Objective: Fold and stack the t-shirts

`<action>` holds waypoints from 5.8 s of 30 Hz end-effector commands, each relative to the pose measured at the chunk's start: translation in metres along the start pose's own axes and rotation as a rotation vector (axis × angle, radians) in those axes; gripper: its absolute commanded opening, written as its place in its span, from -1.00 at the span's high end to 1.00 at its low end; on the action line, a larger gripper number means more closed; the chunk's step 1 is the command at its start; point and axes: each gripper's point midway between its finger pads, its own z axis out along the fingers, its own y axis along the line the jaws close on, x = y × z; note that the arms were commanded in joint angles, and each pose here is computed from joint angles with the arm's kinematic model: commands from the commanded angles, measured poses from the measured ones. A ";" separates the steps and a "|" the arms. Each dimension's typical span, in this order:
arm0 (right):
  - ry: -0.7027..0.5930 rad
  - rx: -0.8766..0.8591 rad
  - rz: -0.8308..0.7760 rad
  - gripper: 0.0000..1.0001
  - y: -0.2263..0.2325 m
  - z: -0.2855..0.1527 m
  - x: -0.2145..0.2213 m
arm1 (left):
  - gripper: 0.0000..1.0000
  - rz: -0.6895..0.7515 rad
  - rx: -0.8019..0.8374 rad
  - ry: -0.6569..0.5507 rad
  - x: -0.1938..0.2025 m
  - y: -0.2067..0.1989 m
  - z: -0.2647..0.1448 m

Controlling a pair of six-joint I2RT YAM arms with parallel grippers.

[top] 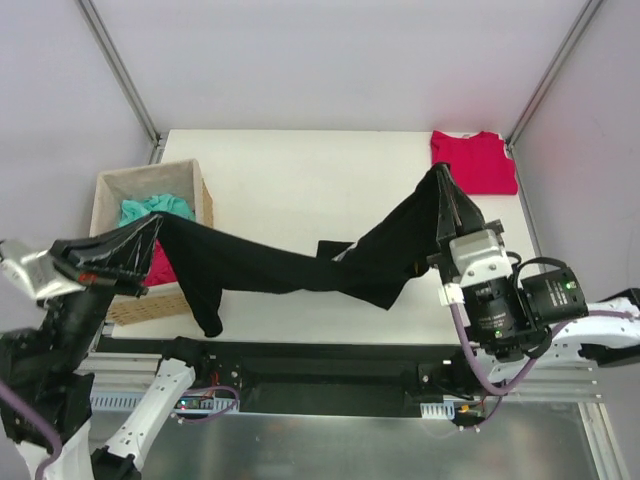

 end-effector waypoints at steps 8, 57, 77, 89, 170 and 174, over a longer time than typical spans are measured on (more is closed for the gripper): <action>-0.122 0.192 -0.070 0.99 -0.051 0.004 -0.062 | 1.00 -0.005 0.029 -0.061 -0.031 -0.007 0.016; 1.025 0.230 0.030 0.99 0.034 0.139 0.542 | 1.00 -0.422 -0.574 0.909 0.439 0.328 0.262; 0.191 0.253 -0.032 0.99 -0.047 0.024 0.075 | 1.00 -0.015 -0.335 0.355 0.125 0.081 0.102; -0.085 0.210 -0.226 0.99 -0.023 0.009 -0.046 | 1.00 0.073 0.142 0.102 0.020 -0.009 0.019; 1.261 0.236 -0.009 -0.34 0.052 0.112 0.602 | -0.97 -0.442 -0.925 0.951 0.484 0.421 0.201; 1.240 0.281 0.031 -0.99 0.043 0.112 0.584 | -0.98 -0.444 -0.924 0.955 0.469 0.412 0.196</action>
